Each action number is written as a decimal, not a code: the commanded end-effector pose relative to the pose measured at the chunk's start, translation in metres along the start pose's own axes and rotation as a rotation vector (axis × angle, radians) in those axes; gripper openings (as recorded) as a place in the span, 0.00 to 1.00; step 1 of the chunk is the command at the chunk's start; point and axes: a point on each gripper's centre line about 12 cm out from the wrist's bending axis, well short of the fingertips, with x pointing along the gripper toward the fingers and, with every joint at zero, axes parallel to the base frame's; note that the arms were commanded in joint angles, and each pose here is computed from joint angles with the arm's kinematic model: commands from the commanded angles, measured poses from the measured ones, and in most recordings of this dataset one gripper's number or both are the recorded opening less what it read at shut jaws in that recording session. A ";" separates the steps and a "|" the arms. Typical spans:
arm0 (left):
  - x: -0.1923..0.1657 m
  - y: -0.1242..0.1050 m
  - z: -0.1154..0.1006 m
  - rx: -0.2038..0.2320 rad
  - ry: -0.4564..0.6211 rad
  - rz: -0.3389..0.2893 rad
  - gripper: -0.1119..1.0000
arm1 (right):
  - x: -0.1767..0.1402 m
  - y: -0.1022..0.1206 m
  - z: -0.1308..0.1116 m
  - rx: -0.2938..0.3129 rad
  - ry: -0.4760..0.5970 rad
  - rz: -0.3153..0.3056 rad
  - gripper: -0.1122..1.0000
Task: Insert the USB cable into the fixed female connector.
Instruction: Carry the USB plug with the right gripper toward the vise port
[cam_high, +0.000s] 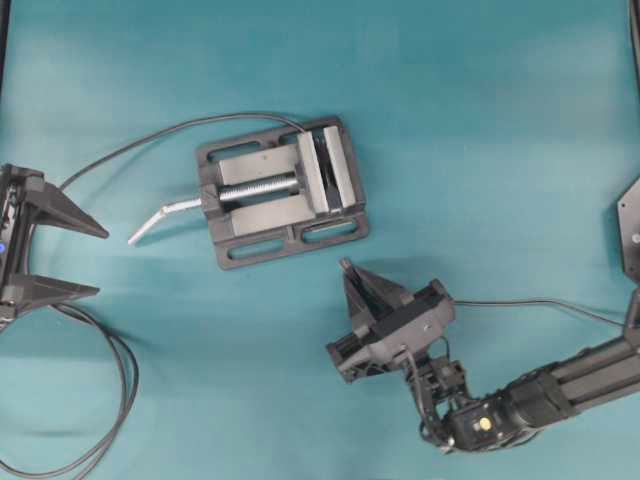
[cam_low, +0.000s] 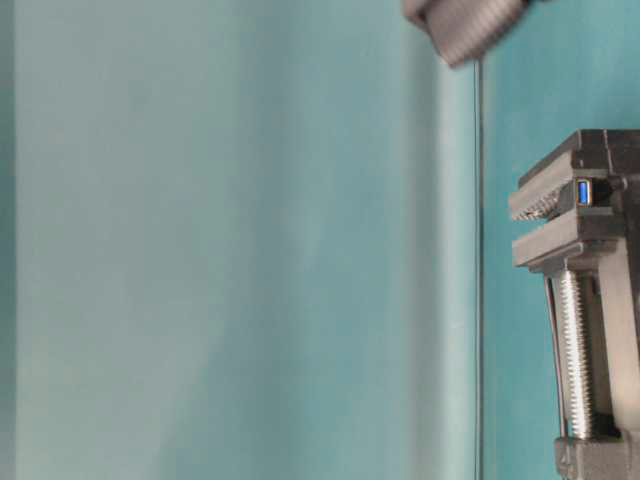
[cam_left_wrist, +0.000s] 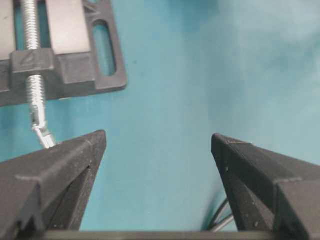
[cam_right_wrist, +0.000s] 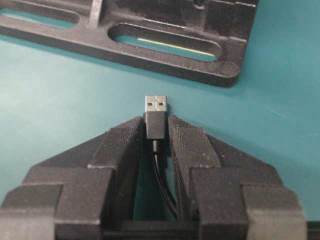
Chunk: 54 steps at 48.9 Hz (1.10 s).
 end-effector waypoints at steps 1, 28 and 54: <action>0.000 -0.003 0.003 -0.002 -0.005 -0.015 1.00 | -0.006 0.011 0.014 0.030 -0.036 -0.018 0.28; 0.000 -0.006 0.001 -0.003 0.001 -0.030 1.00 | 0.000 0.020 0.040 0.108 -0.091 -0.182 0.28; 0.001 -0.011 -0.006 -0.033 0.024 -0.056 1.00 | 0.015 0.028 0.058 0.134 -0.064 -0.255 0.28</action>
